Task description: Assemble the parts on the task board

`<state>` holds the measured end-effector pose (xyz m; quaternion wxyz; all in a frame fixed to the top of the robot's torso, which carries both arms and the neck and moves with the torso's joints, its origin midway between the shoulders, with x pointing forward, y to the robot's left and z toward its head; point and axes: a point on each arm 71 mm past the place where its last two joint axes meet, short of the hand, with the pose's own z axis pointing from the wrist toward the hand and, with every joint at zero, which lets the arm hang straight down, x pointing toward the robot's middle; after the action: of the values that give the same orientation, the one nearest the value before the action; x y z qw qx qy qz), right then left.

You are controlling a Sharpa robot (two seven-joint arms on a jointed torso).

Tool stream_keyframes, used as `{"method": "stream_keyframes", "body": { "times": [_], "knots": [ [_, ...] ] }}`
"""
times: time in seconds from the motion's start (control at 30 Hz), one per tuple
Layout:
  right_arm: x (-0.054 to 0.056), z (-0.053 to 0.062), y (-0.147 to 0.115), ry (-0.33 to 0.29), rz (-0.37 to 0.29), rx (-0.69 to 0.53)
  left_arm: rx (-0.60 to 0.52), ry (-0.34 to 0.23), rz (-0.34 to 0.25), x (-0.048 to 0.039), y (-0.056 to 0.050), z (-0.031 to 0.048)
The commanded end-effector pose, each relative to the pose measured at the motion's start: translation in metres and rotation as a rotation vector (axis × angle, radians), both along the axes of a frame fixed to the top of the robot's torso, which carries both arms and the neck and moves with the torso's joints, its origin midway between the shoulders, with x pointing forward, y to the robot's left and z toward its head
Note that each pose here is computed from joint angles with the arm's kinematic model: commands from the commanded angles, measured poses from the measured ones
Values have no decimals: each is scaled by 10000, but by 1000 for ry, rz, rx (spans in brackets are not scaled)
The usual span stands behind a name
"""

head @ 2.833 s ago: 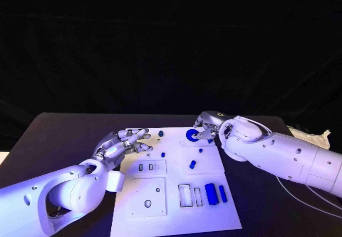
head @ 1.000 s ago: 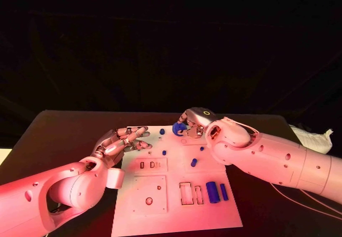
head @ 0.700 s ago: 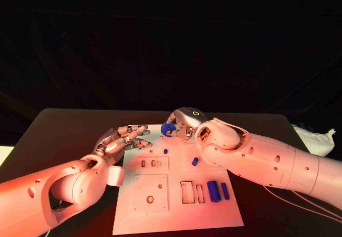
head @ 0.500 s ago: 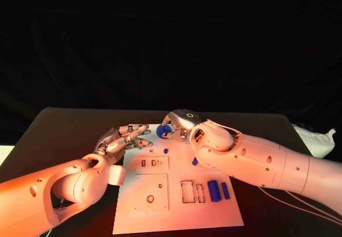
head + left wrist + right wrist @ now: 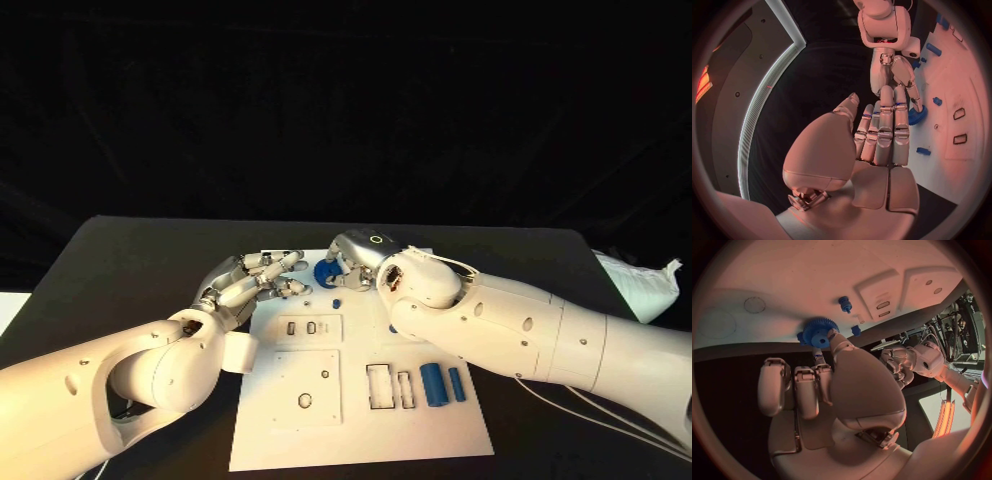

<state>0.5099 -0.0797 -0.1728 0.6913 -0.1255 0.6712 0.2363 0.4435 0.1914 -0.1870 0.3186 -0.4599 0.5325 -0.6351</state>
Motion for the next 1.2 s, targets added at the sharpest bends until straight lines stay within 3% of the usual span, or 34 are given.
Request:
{"method": "stream_keyframes", "body": {
  "times": [0.03, 0.83, 1.0, 1.2],
  "knots": [
    [6, -57, -6, 23, -4, -53, -15, -8, -15, -13, -26, 17],
    [41, -72, -18, 31, -16, -18, -16, -6, -18, -21, -29, 20],
    [21, -30, -60, 2, -15, 28, -15, -6, -18, -20, -27, 20],
    [-80, 87, -256, -63, -8, 108, -14, -6, -16, -19, -19, 19]
  ]
}}
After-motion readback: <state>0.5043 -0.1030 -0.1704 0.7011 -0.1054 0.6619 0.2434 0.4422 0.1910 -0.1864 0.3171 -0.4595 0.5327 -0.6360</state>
